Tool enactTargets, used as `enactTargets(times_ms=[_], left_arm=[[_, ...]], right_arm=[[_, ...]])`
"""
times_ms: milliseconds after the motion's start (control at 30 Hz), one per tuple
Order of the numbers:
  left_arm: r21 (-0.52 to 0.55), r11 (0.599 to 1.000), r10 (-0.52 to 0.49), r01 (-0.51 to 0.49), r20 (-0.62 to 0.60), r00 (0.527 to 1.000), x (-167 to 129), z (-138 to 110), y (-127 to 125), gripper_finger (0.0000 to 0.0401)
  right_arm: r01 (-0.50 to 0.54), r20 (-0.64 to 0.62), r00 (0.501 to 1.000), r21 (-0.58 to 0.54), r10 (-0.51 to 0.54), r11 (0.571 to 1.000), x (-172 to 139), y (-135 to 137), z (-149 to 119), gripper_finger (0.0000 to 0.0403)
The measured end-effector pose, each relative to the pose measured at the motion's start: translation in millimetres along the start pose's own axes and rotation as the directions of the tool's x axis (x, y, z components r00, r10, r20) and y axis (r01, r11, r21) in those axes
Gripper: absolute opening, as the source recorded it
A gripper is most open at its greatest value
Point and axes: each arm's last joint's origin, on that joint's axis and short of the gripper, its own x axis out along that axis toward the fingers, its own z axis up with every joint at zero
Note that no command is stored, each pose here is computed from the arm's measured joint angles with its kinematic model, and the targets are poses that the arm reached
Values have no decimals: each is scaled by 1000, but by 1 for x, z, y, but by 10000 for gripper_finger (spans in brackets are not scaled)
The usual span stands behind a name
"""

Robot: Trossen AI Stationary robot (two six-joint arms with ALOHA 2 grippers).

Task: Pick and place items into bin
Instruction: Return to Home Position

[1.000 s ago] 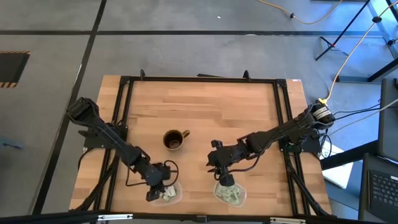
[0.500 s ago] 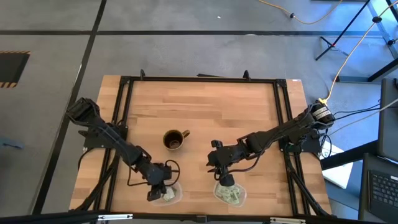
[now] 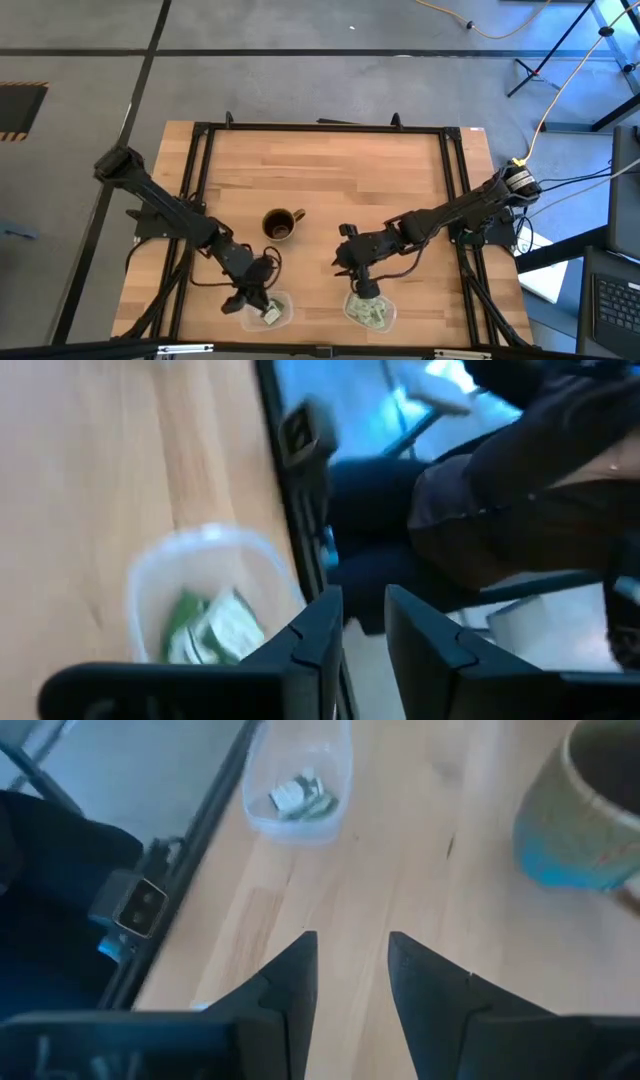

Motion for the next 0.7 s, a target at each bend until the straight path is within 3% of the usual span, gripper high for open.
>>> enactTargets(times_ms=[133,333,467,700], left_arm=[[205,979,-3,-21,118,993,-25,10,-9,69],[441,884,28,-153,276,961,-71,22,-10,61],[488,825,90,-285,384,919,-109,32,3,54],[428,753,208,-500,565,798,-175,35,23,42]], right_arm=[[29,68,997,-14,-28,999,-25,-8,8,127],[113,138,984,15,-114,993,-68,-32,-3,127],[164,183,969,41,-169,986,-96,-53,-26,127],[242,326,899,184,-291,953,-144,-79,-82,127]])
